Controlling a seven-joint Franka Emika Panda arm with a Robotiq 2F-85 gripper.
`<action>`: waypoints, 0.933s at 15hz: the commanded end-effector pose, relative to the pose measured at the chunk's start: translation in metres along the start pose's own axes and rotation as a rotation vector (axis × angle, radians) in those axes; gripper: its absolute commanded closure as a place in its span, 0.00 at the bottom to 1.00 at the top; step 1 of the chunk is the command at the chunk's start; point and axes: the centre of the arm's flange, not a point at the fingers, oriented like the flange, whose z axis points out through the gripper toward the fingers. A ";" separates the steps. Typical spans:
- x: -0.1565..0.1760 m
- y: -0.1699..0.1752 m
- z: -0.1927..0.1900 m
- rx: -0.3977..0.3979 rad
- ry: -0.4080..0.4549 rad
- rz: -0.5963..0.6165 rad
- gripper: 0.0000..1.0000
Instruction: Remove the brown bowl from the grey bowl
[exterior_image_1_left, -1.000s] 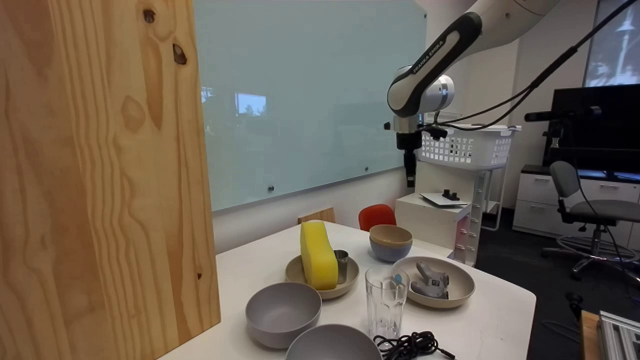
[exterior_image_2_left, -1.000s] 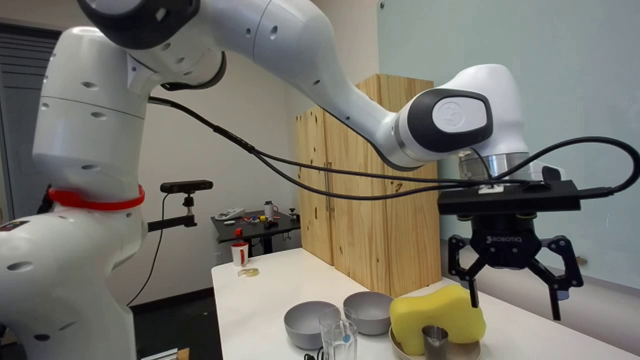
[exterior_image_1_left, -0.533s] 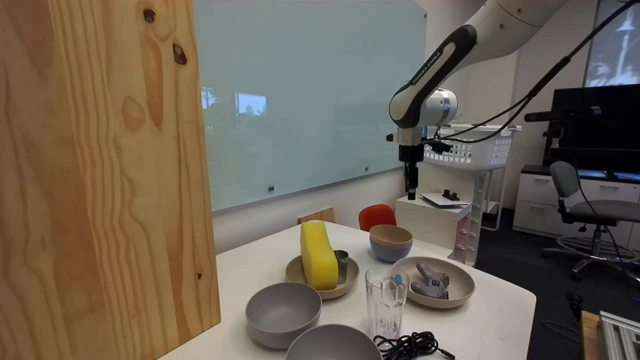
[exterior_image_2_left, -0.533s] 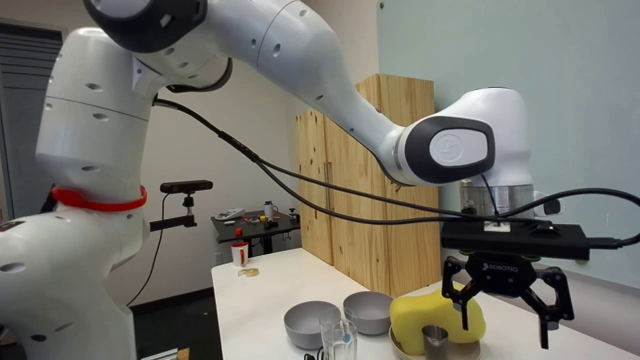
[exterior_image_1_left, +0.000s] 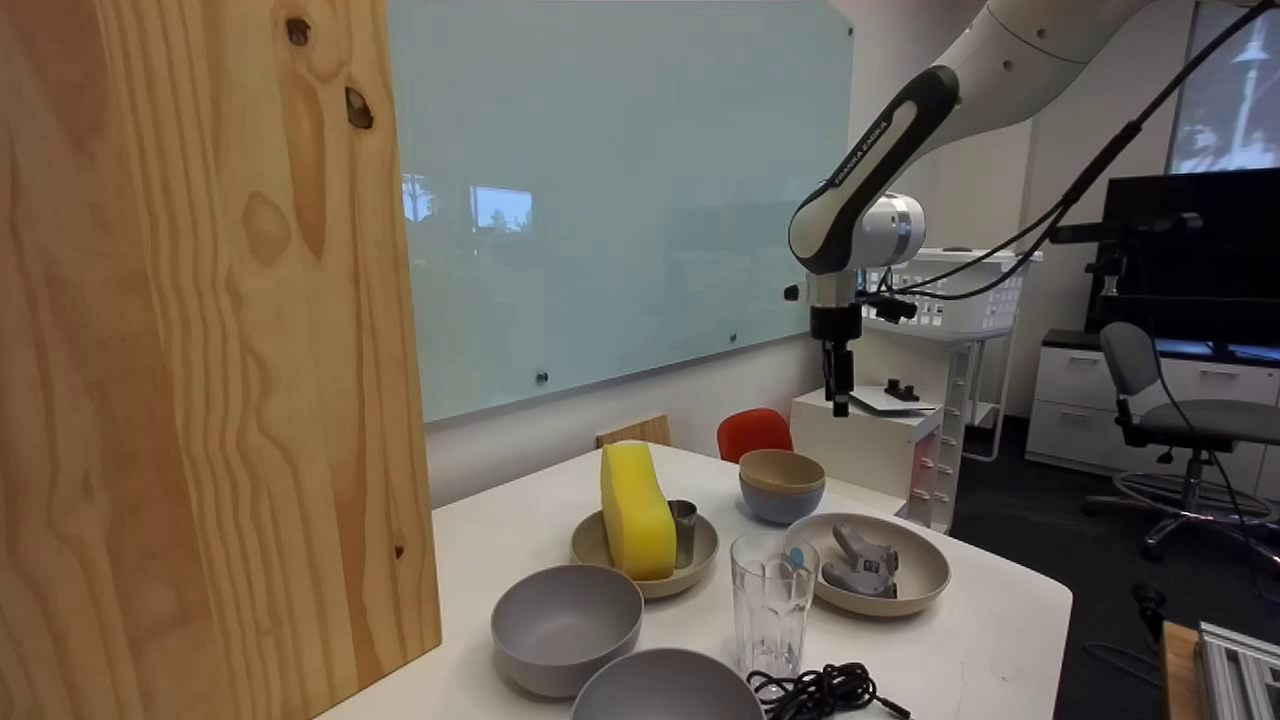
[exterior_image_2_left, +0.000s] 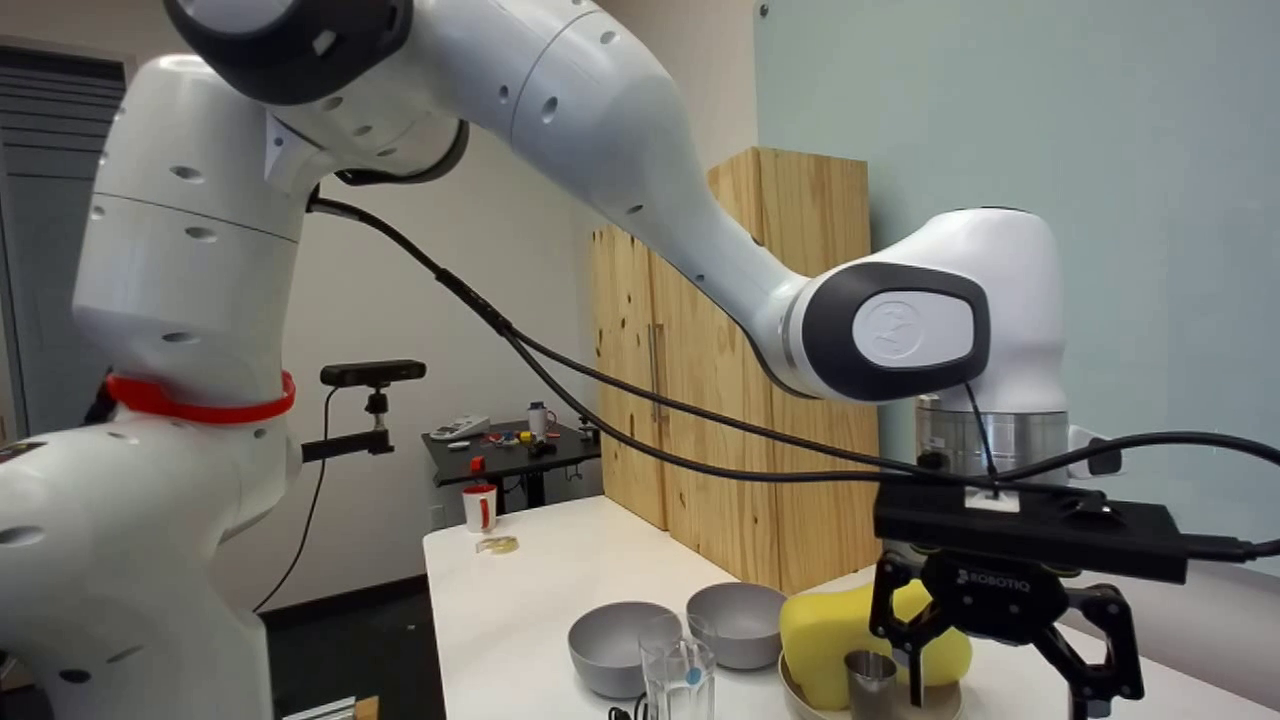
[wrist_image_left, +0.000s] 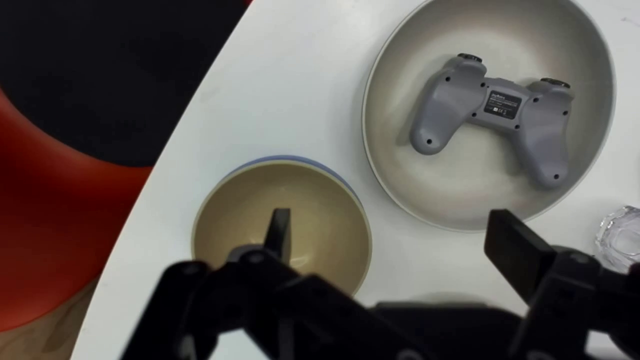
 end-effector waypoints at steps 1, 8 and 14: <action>0.000 0.000 0.000 -0.001 -0.001 0.000 0.00; 0.020 0.044 0.036 -0.069 0.092 -0.042 0.00; 0.046 0.063 0.083 -0.013 0.142 -0.051 0.00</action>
